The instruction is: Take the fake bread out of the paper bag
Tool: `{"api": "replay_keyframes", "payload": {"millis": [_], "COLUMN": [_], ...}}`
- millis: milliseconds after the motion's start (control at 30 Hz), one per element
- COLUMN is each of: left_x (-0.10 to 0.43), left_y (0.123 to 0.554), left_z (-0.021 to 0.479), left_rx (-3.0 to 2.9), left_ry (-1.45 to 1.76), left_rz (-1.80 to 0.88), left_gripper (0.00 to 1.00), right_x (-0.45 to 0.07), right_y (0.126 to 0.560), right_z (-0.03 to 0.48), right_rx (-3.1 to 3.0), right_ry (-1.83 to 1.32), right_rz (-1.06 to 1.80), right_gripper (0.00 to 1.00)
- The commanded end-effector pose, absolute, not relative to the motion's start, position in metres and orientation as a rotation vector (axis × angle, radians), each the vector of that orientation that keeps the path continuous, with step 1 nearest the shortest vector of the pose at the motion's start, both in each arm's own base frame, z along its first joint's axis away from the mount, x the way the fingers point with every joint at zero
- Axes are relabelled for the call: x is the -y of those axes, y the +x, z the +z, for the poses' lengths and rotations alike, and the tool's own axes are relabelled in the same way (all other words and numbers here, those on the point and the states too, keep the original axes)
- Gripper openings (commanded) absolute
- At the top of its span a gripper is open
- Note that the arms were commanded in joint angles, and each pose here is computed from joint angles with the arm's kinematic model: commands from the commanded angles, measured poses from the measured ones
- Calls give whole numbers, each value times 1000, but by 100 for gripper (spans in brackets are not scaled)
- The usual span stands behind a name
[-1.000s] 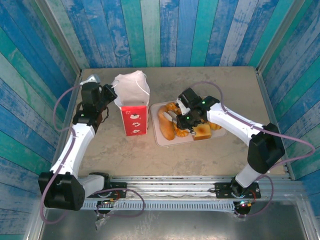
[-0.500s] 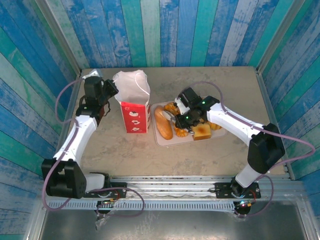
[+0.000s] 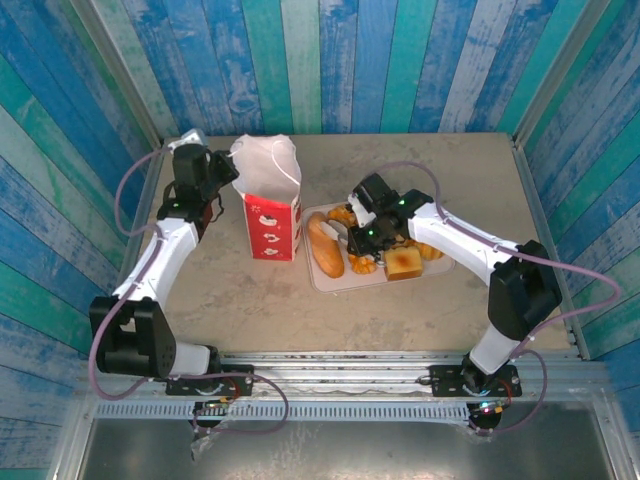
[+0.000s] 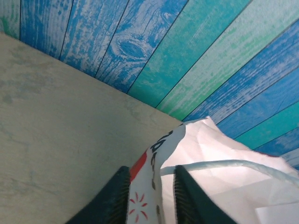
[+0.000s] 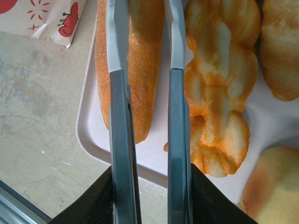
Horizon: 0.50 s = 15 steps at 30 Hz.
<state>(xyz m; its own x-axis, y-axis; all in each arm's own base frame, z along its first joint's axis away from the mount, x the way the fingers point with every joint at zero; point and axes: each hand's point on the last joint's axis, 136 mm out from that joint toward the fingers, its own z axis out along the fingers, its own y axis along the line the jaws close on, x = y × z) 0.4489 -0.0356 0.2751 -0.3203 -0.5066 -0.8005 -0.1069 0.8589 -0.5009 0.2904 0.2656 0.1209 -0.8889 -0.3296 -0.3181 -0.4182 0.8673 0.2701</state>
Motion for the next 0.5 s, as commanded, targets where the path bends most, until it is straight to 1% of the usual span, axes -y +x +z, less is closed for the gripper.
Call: {"api": "replay_keyframes", "payload": {"millis": [0,100,267,333,367,400,467], "left_x": [32,31,26,27,27,29,31], "left_y": [459,457,449,445,443,441,437], "left_z": [283,288,291,292,292,293,294], "left_rx": [-1846,-1840,-1857,-1866,-1872,-1876,-1887], "left_ry": [-457,-460,-482,-486,-485,-482,-476], "left_rz": [-419,-419,-396,-398,-404,-412,-427], "left_gripper": [45,62,85,97,97,94,94], "right_x": [-270,-267,-262,-261,-260,-260,-259], "right_y": [299,301,303,304,304,304,304], "right_z": [135,143,154,158,159,161,164], "right_rx": [-2733,-2715,-2687,-2678,-2675,-2671,-2665], "right_ry": [-539,-518,-483,-469,-462,-459,-453], "right_rz": [513,506,510,515,518,519,522], "right_gripper": [40,42,43,43,43,43,43]}}
